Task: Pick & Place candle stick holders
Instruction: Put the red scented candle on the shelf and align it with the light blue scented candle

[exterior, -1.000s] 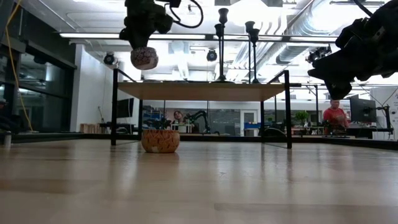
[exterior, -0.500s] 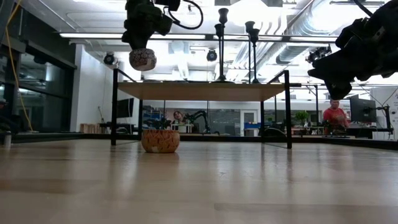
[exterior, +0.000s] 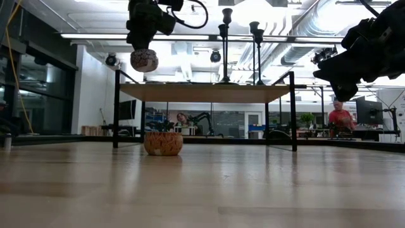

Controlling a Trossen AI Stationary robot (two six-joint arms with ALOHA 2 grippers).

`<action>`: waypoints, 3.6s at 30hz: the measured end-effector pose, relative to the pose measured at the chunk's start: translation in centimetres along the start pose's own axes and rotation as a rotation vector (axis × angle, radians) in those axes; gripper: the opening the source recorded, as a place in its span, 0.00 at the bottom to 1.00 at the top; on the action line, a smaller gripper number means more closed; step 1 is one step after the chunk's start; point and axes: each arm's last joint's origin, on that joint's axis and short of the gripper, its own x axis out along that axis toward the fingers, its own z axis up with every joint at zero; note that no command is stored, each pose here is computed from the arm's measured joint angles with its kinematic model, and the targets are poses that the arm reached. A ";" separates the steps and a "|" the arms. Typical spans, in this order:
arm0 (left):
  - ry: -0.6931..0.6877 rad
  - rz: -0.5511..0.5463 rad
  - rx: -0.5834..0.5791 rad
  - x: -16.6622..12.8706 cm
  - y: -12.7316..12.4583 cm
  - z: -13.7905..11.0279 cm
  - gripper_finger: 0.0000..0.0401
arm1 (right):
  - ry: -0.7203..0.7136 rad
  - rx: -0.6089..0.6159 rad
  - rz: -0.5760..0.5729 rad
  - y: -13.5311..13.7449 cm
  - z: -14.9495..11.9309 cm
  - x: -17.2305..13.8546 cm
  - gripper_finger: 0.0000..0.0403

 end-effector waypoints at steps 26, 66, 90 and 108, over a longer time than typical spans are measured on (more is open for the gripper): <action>-0.027 0.078 0.039 0.0 0.4 0.3 0.00 | 0.000 0.000 0.000 0.0 0.0 0.0 0.24; -0.017 0.145 0.064 1.2 3.1 1.1 0.00 | 0.000 0.000 0.000 0.0 0.0 0.0 0.24; 0.011 0.128 -0.049 2.7 4.3 2.0 0.00 | 0.000 0.000 0.000 0.0 0.0 0.0 0.24; 0.020 0.120 -0.071 2.8 5.0 1.9 0.00 | 0.000 0.000 0.000 0.0 0.0 0.0 0.24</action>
